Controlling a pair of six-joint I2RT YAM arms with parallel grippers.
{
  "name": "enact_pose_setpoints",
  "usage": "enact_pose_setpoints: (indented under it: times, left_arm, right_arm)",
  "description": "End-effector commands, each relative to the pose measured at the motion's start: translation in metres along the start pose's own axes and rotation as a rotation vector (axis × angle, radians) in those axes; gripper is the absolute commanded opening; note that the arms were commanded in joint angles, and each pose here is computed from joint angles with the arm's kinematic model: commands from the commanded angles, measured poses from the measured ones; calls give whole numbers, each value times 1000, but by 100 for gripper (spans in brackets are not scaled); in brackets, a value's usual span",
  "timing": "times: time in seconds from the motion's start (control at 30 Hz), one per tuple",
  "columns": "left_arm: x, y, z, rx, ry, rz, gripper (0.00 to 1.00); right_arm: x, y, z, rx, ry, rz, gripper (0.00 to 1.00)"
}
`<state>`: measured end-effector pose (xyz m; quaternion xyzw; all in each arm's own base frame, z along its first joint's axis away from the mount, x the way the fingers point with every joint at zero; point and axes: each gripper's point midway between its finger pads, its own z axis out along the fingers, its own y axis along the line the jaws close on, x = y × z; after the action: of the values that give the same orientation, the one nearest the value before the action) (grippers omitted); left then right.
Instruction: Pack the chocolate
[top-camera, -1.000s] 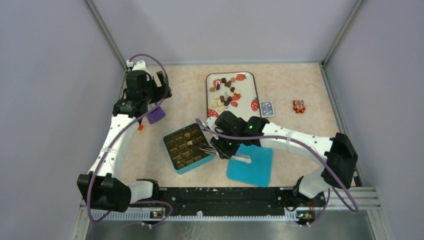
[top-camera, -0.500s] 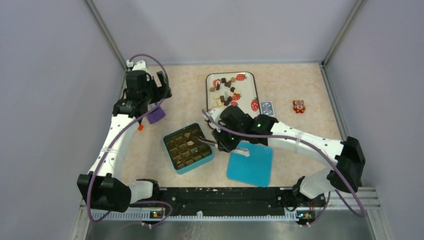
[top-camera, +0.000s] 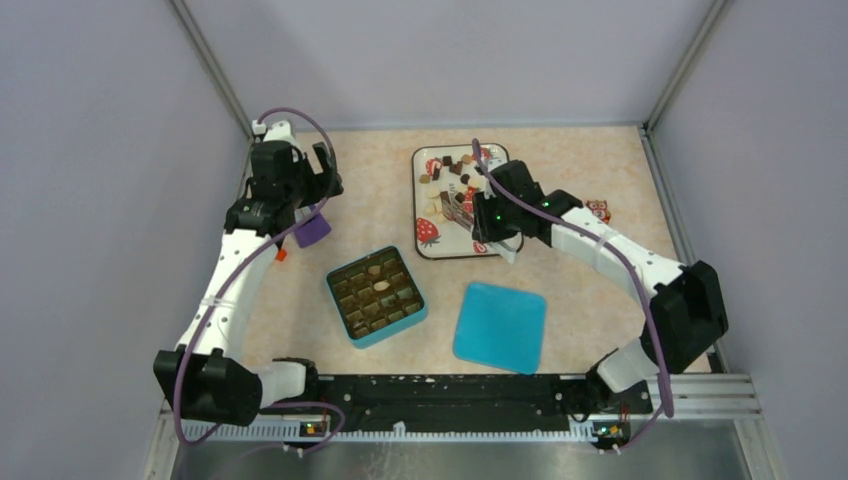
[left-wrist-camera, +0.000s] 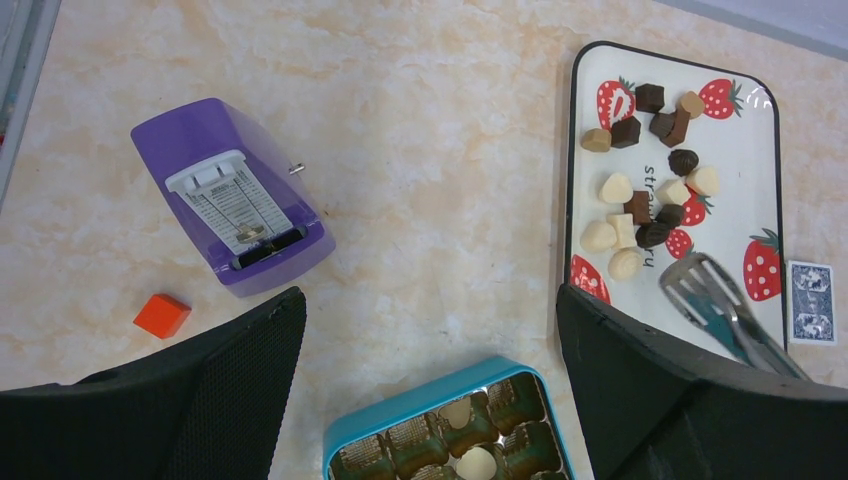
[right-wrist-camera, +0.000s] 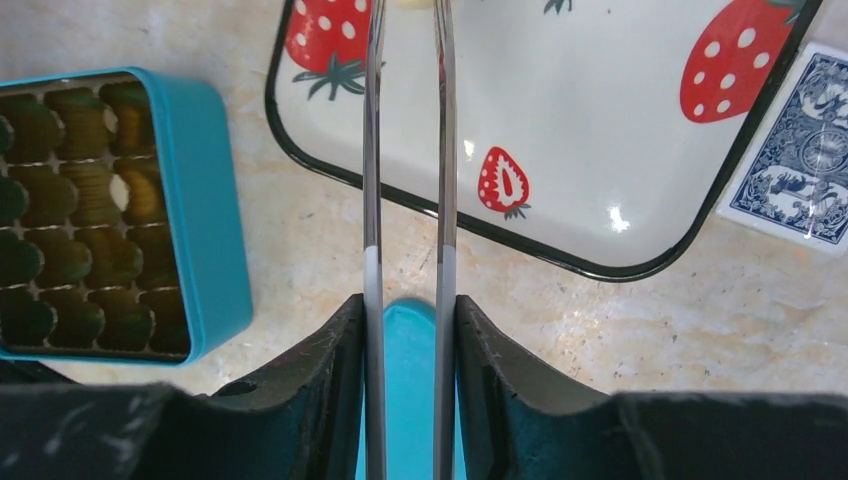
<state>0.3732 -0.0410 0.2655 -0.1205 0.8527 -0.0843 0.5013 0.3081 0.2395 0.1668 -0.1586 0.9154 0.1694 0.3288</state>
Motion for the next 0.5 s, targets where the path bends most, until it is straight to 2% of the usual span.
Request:
enact_pose_setpoints:
  times: [0.0, 0.27, 0.47]
  left_arm:
    - [-12, 1, -10, 1, -44, 7, 99]
    - [-11, 0, -8, 8, -39, 0, 99]
    - [-11, 0, -6, 5, -38, 0, 99]
  right_arm:
    - [-1, -6, 16, 53, 3, 31, 34]
    - [10, -6, 33, 36, 31, 4, 36]
    - [10, -5, 41, 41, 34, -29, 44]
